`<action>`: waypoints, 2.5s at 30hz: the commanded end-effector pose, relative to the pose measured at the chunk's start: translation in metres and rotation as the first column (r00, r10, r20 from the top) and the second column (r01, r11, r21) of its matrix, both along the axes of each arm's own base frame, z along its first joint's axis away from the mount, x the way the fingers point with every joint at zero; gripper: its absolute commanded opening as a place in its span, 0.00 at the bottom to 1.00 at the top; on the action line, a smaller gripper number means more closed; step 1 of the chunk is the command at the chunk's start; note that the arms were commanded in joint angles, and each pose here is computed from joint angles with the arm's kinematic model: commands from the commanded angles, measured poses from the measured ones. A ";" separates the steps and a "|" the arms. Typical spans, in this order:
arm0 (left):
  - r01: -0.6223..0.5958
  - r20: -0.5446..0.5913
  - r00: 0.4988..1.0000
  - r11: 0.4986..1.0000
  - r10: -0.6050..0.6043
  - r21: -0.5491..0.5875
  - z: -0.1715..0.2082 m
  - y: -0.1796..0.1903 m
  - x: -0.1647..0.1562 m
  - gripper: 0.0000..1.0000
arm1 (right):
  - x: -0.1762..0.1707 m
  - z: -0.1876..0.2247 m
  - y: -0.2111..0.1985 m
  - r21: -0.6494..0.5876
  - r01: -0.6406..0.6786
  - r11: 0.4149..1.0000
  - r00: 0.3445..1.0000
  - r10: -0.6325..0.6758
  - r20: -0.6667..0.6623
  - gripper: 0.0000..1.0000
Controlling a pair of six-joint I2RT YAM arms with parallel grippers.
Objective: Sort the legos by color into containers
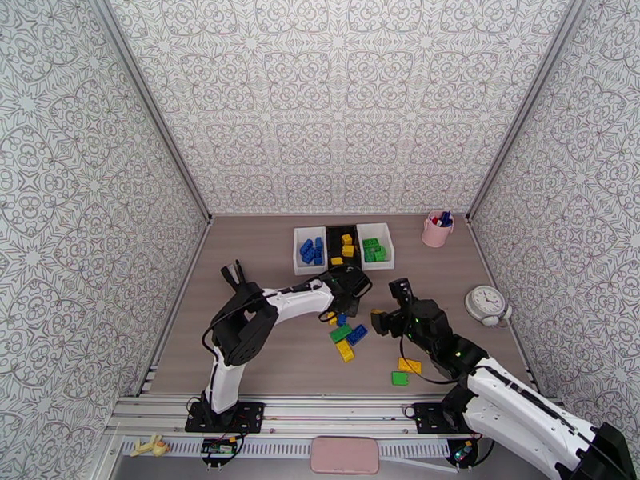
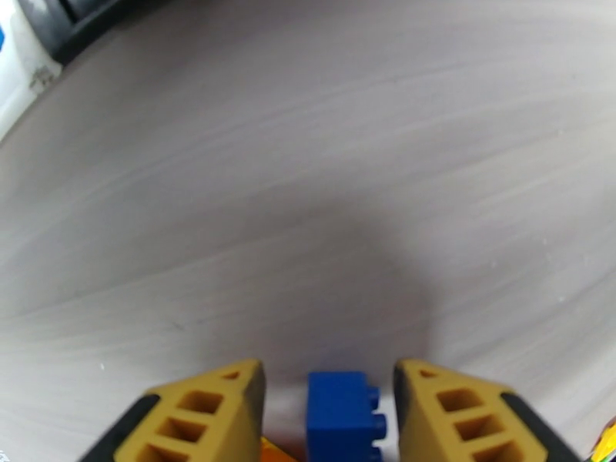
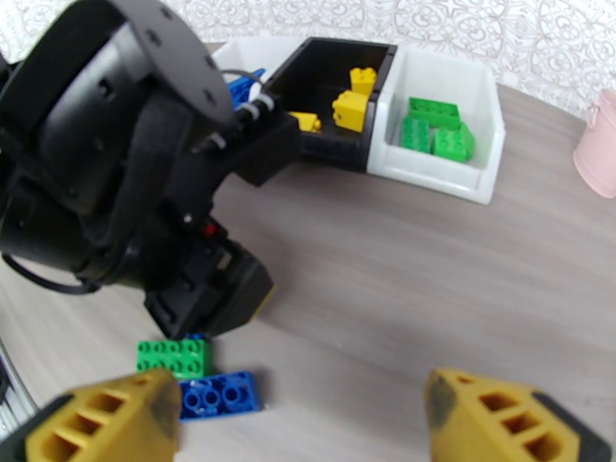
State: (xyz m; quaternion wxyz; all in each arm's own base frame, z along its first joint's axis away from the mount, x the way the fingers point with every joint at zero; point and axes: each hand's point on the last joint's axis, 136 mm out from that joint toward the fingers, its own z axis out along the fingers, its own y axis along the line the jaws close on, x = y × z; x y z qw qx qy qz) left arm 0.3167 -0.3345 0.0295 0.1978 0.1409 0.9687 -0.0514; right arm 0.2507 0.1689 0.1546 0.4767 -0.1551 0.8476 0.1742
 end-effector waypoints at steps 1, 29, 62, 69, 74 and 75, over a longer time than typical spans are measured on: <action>0.008 -0.041 0.999 1.000 -0.008 0.007 -0.005 -0.001 -0.013 0.46 | 0.000 -0.002 0.003 0.013 -0.009 1.000 1.000 0.009 0.004 0.86; -0.019 0.290 0.953 0.975 0.084 -0.220 0.104 0.000 0.024 0.20 | 0.002 0.036 0.026 0.172 -0.087 0.981 0.993 0.073 0.089 0.87; -0.264 0.409 0.845 0.933 0.345 -0.243 0.124 0.138 0.188 0.21 | 0.060 0.055 0.149 0.150 -0.289 0.946 0.955 0.272 0.121 1.00; -0.316 0.367 0.849 0.922 0.379 -0.222 0.102 0.144 0.201 0.30 | 0.052 0.046 0.129 0.123 -0.234 0.964 0.969 0.222 0.104 1.00; -0.321 0.382 0.839 0.919 0.388 -0.228 0.113 0.148 0.202 0.59 | 0.049 0.046 0.116 0.106 -0.200 0.974 0.977 0.190 0.102 1.00; -0.318 0.387 0.837 0.920 0.387 -0.231 0.119 0.148 0.199 0.65 | 0.049 0.044 0.113 0.101 -0.189 0.977 0.979 0.179 0.099 1.00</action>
